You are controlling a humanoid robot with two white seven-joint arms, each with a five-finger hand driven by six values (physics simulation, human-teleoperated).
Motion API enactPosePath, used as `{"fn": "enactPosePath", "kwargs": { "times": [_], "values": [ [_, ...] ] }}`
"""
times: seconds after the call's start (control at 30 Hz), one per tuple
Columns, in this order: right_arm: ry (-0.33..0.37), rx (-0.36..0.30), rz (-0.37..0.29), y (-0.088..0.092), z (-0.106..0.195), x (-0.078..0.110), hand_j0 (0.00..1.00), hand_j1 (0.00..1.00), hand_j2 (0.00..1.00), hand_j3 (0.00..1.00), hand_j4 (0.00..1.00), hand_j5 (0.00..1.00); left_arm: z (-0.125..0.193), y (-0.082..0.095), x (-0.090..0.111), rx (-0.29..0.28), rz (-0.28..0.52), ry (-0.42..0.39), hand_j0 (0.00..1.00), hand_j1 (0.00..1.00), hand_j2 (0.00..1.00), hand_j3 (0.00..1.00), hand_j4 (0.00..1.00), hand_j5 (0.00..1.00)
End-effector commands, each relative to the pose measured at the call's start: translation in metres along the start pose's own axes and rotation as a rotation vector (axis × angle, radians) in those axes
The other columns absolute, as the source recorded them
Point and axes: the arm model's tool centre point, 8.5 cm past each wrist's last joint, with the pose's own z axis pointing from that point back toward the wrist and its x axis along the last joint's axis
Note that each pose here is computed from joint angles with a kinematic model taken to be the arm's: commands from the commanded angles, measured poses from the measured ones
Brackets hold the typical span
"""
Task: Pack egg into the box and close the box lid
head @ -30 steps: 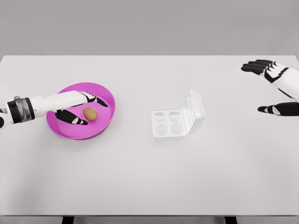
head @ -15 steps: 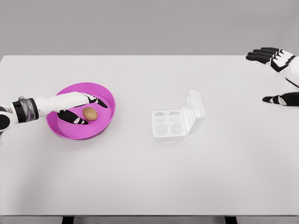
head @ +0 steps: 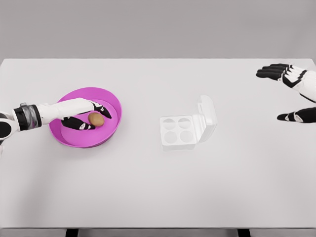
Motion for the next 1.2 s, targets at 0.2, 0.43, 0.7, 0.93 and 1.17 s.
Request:
{"fn": "enactPosePath", "kwargs": {
  "times": [0.2, 0.43, 0.7, 0.93, 1.17],
  "values": [
    [-0.001, 0.003, -0.008, 0.006, -0.004, 0.000, 1.00, 1.00, 1.00, 1.00, 1.00, 1.00, 0.001, 0.001, 0.000, 0.005, 0.007, -0.001, 0.50, 0.50, 0.50, 0.50, 0.50, 0.50],
    [-0.013, 0.012, -0.022, 0.013, -0.008, 0.001, 1.00, 1.00, 1.00, 1.00, 1.00, 1.00, 0.001, 0.004, 0.002, 0.015, 0.005, -0.008, 0.44, 0.44, 0.44, 0.44, 0.44, 0.44],
    [-0.017, 0.010, -0.018, 0.011, -0.010, 0.001, 1.00, 1.00, 1.00, 1.00, 1.00, 1.00, 0.005, 0.018, 0.006, 0.063, -0.007, -0.021, 0.41, 0.41, 0.41, 0.41, 0.41, 0.41],
    [-0.018, 0.010, -0.020, 0.011, -0.010, 0.001, 1.00, 1.00, 1.00, 1.00, 1.00, 1.00, 0.005, 0.034, 0.026, 0.102, -0.056, -0.070, 0.39, 0.39, 0.39, 0.39, 0.39, 0.39],
    [-0.017, 0.014, -0.015, 0.010, -0.010, 0.001, 1.00, 1.00, 1.00, 1.00, 1.00, 1.00, 0.007, 0.048, 0.042, 0.135, -0.101, -0.106, 0.40, 0.40, 0.40, 0.40, 0.40, 0.40]
  ]
}}
